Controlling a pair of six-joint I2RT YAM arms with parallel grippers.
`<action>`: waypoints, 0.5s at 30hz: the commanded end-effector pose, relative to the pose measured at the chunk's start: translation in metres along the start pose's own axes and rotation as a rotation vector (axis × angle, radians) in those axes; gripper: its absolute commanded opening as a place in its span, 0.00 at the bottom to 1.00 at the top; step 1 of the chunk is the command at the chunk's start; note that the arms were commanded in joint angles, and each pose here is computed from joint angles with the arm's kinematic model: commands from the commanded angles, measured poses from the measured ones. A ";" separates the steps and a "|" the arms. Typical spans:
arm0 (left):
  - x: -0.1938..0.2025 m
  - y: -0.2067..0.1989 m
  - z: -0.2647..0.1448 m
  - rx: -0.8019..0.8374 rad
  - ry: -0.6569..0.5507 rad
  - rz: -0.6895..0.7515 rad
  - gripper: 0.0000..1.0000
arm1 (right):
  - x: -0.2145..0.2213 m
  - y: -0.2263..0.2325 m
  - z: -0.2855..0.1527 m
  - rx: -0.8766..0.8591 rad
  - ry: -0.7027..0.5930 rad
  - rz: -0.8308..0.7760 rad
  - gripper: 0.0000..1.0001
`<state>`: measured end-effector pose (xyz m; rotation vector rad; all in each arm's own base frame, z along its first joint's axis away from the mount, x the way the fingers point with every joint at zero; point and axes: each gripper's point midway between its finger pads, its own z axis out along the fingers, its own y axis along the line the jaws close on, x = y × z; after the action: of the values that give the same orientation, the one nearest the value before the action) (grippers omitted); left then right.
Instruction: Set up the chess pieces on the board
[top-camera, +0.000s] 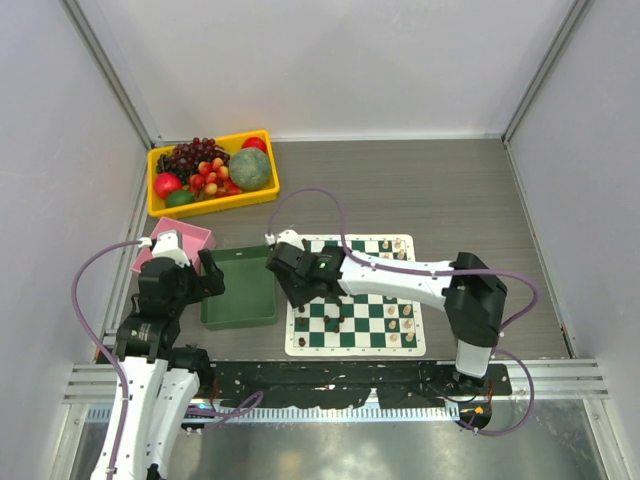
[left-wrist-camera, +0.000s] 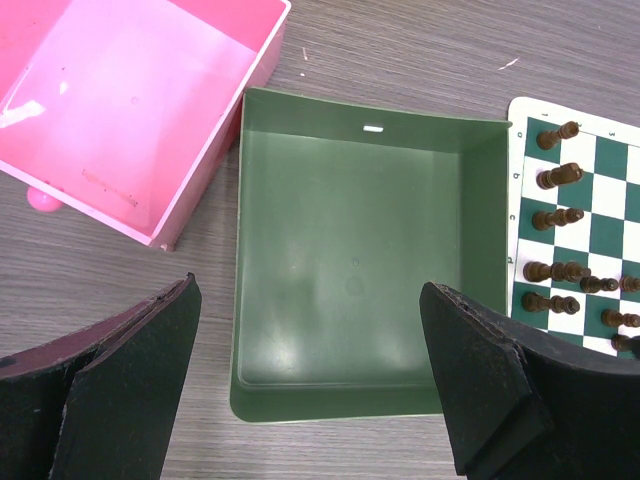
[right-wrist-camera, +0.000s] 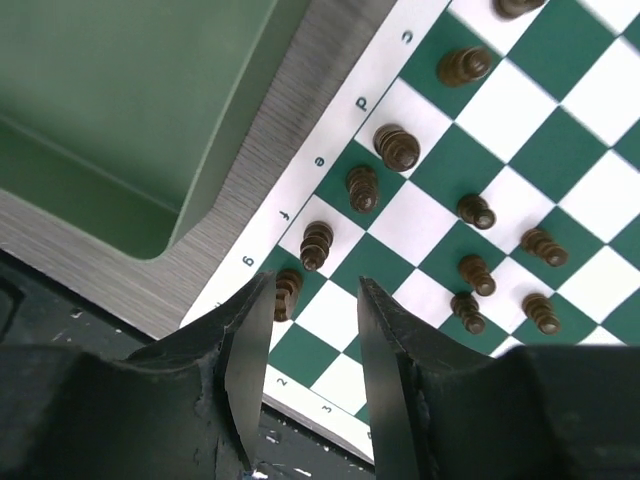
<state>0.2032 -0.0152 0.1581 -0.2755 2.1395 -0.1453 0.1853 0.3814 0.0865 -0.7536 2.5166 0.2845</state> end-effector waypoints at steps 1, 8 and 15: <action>-0.009 -0.004 -0.001 0.019 -0.032 -0.006 0.99 | -0.047 -0.005 -0.052 -0.013 -0.178 0.042 0.45; -0.007 -0.004 0.001 0.015 -0.020 -0.004 0.99 | -0.060 -0.053 -0.058 0.045 -0.220 0.126 0.47; -0.007 -0.004 0.000 0.016 -0.023 -0.005 0.99 | -0.046 -0.083 -0.025 0.051 -0.112 0.165 0.45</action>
<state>0.2031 -0.0152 0.1580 -0.2753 2.1403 -0.1456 0.2518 0.3288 0.1431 -0.4700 2.4323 0.3115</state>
